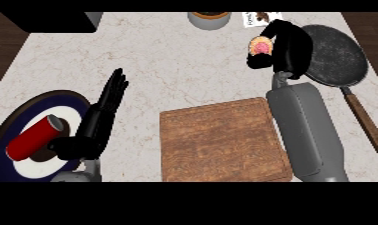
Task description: Pick the cupcake from the cutting board and place it in the pan
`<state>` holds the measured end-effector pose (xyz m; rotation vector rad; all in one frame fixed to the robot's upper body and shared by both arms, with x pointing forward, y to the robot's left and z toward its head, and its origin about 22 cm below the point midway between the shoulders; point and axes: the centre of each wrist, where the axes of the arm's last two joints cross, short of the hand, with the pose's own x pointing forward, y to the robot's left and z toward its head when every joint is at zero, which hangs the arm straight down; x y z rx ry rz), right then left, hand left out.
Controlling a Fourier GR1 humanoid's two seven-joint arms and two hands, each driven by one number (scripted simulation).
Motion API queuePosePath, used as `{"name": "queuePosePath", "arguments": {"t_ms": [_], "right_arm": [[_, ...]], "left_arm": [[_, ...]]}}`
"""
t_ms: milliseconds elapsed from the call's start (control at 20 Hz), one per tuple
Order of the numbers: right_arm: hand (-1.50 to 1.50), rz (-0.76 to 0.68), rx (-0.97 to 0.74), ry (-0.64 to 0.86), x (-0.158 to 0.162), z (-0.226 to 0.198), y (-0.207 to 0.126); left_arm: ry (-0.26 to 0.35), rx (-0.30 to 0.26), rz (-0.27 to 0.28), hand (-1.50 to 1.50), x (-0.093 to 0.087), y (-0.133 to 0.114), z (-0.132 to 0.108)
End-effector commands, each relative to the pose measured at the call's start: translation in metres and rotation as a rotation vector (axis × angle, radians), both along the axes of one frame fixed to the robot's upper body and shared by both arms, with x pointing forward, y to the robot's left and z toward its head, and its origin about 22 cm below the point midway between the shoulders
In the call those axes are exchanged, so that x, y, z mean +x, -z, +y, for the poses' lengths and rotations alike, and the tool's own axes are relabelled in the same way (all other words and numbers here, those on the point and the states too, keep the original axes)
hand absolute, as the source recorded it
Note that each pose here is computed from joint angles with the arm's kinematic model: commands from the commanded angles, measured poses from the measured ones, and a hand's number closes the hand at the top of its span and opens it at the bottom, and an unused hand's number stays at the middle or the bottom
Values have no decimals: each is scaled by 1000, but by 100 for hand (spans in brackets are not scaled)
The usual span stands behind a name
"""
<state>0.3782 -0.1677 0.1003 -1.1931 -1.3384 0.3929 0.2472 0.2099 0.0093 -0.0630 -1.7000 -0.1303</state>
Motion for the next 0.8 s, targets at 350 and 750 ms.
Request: {"name": "queuePosePath", "arguments": {"t_ms": [350,750], "right_arm": [[150,-135,19,206,18,-124,44],[150,-287,-100,350,17,-196,41]], "left_arm": [[16,-5,-3,0,3,-2,-18],[35,3,-6,0,-5,1,-17]]}}
